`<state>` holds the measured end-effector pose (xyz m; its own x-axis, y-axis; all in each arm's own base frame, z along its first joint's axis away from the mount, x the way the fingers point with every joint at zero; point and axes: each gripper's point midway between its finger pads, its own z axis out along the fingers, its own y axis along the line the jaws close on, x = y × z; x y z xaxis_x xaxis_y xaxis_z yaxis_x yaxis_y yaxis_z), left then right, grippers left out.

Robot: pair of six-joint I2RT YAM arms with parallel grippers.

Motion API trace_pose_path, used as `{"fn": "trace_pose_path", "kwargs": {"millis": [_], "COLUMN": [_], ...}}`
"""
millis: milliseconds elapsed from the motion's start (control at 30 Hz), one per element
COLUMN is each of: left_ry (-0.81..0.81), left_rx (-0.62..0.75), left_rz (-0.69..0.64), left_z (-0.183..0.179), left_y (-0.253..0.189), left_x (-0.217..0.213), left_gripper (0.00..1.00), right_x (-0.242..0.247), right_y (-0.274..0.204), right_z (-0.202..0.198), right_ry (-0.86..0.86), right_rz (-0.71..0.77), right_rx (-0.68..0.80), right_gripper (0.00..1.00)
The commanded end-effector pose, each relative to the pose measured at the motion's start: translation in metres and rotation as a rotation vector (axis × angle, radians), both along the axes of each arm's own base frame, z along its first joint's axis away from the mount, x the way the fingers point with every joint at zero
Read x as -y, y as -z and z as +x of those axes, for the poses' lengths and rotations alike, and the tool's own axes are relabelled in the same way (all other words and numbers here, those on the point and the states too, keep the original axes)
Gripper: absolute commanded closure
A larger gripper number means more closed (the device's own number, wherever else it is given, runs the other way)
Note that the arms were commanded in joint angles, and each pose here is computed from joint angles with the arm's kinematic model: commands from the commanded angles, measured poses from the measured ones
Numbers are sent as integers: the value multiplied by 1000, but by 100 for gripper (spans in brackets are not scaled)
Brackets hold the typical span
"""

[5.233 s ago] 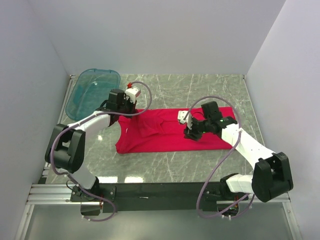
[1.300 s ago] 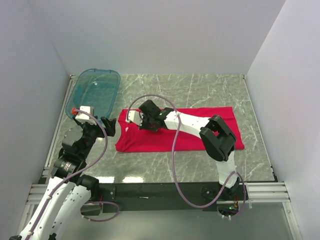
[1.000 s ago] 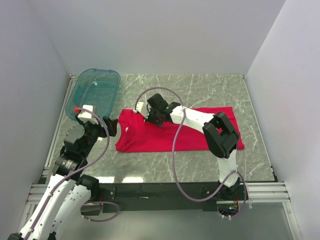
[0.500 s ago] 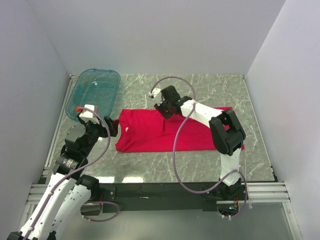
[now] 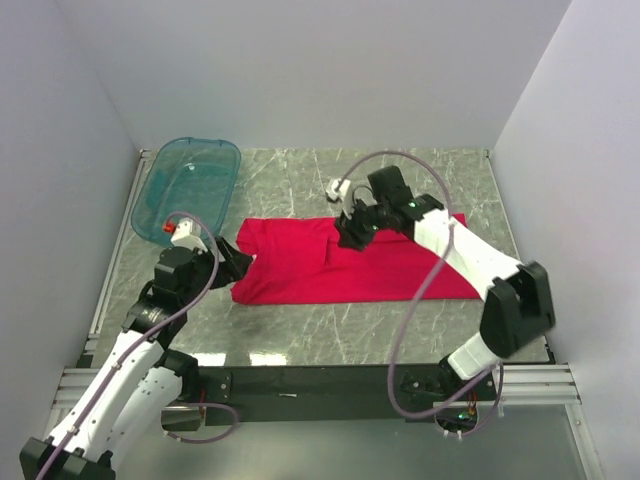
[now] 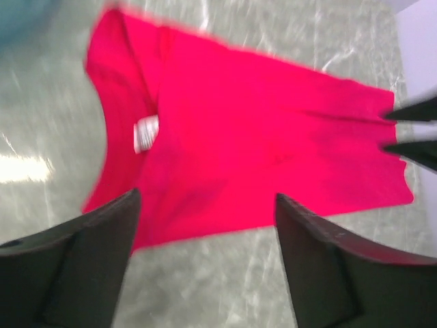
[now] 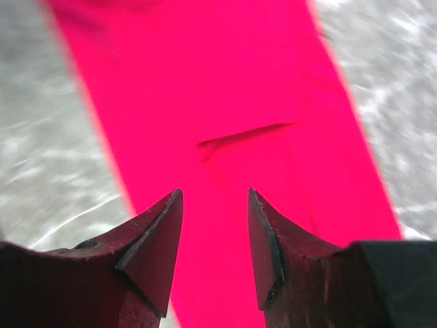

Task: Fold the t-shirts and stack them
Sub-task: Fold the tshirt

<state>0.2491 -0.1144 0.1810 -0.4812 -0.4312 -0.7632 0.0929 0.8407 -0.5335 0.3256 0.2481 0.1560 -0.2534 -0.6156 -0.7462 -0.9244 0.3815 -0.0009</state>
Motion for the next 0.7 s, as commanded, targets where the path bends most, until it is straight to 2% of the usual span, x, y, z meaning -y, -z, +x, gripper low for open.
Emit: {"fn": "trace_pose_path", "kwargs": {"millis": [0,167,200,333,500,667], "left_ry": [-36,-151,-137,-158,-257,-309], "left_rx": [-161,-357,-366,-423,-549,-520], "left_rz": [-159,-136,-141,-127,-44,-24], "left_z": [-9,-18,-17,-14,-19,-13], "left_y": [20,65,66,82,112,108], "left_x": [12,1,4,4,-11,-20], "left_gripper": [19,25,29,36,43,43], "right_x": [0,34,43,89,108,111], "right_y": [-6,2,4,18,27,27], "right_z": [-47,-49,-47,-39,-40,-40], "right_ry": [-164,-49,-21,135,192,201], "right_rz": [66,53,51,21,7,15], "right_rx": [-33,-63,-69,-110,-133,-154], "right_gripper": [50,50,51,51,51,51]}}
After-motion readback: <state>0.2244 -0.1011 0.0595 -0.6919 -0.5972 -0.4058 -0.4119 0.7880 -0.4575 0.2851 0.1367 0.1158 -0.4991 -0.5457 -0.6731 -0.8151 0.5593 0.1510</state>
